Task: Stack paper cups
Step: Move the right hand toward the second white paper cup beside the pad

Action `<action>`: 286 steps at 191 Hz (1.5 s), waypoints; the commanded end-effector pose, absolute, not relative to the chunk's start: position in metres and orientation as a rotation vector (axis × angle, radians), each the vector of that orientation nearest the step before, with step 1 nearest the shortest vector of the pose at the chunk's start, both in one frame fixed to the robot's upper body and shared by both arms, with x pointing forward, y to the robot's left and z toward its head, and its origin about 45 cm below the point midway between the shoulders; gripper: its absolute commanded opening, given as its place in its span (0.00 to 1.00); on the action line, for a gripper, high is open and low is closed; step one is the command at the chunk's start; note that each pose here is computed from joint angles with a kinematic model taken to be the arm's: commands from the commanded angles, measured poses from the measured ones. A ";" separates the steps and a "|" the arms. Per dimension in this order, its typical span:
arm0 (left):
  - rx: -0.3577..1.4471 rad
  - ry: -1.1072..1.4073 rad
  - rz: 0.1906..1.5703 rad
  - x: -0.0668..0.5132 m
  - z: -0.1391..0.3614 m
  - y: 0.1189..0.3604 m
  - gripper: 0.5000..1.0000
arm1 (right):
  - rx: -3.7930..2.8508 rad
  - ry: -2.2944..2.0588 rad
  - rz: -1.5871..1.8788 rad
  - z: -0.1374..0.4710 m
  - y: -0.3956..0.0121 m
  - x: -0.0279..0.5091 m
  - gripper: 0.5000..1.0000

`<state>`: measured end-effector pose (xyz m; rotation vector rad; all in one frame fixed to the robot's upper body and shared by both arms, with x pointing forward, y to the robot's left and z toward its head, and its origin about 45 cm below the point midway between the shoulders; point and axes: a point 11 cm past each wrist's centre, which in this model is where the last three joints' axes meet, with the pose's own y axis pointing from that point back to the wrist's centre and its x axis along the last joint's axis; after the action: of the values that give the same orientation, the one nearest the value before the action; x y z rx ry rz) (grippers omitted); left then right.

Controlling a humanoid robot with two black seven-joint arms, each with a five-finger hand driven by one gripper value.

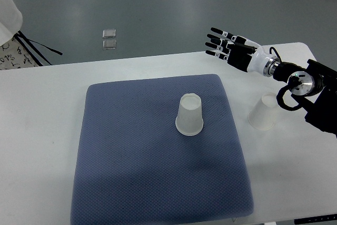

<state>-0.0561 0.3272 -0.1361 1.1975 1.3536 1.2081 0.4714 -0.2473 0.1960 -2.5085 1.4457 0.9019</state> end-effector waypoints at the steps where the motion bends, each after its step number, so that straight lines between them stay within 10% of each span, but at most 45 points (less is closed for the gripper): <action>1: 1.199 1.354 1.209 -0.056 -0.136 0.328 1.00 | -2.514 1.433 0.908 0.195 -0.241 0.471 0.85; 189: 1.192 1.344 1.209 -0.050 -0.136 0.327 1.00 | -2.509 1.522 0.814 0.213 -0.293 0.474 0.84; 286: 1.194 1.341 1.212 -0.050 -0.136 0.328 1.00 | -3.029 1.862 0.050 0.270 -0.411 0.463 0.85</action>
<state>-0.0501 0.3275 -0.1363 1.1926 1.3436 1.2106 0.4637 -0.3997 0.2585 -2.8833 1.8240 0.2682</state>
